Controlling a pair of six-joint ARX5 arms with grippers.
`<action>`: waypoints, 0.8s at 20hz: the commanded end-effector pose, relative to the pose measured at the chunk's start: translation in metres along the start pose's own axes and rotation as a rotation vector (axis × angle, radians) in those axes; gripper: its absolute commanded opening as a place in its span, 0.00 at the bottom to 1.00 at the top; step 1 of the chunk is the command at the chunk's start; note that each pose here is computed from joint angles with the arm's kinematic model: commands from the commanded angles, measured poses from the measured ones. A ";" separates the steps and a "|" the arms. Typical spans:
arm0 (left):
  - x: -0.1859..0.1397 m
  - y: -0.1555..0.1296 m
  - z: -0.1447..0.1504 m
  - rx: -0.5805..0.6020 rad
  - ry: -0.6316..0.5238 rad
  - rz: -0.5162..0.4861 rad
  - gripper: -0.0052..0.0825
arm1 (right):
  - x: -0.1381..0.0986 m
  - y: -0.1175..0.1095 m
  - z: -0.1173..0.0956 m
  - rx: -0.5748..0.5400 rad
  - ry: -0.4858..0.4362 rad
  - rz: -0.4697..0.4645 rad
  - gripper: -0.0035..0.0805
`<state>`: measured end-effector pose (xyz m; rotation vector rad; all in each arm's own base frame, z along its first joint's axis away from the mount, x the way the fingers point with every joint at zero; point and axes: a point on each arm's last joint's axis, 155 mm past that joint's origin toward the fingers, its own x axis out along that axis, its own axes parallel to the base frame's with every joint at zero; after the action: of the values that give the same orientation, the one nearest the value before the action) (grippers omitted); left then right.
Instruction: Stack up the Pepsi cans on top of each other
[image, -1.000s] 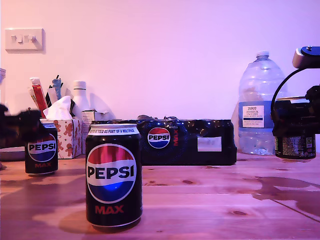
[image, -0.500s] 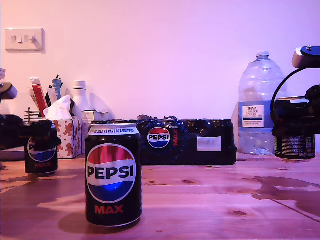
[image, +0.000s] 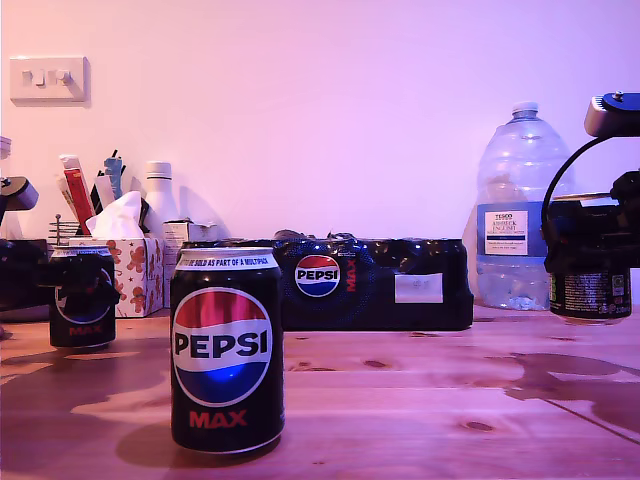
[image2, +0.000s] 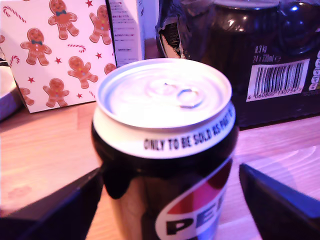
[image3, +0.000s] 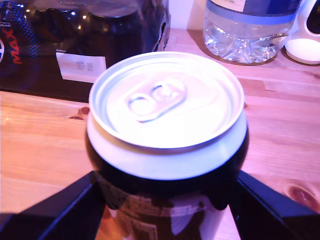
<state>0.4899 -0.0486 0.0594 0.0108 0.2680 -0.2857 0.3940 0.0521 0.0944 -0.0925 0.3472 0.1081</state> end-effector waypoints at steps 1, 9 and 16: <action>0.003 0.002 -0.011 0.005 0.018 0.002 0.68 | -0.003 0.001 0.028 -0.002 -0.084 0.001 0.48; 0.004 -0.008 -0.006 0.031 0.006 -0.053 0.50 | -0.003 0.002 0.028 -0.003 -0.086 0.008 0.48; -0.012 -0.029 0.023 0.039 0.014 -0.158 0.50 | -0.003 0.002 0.028 -0.003 -0.086 0.008 0.48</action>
<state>0.4755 -0.0713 0.0616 0.0069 0.3389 -0.4333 0.3939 0.0534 0.0944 -0.0912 0.3472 0.1153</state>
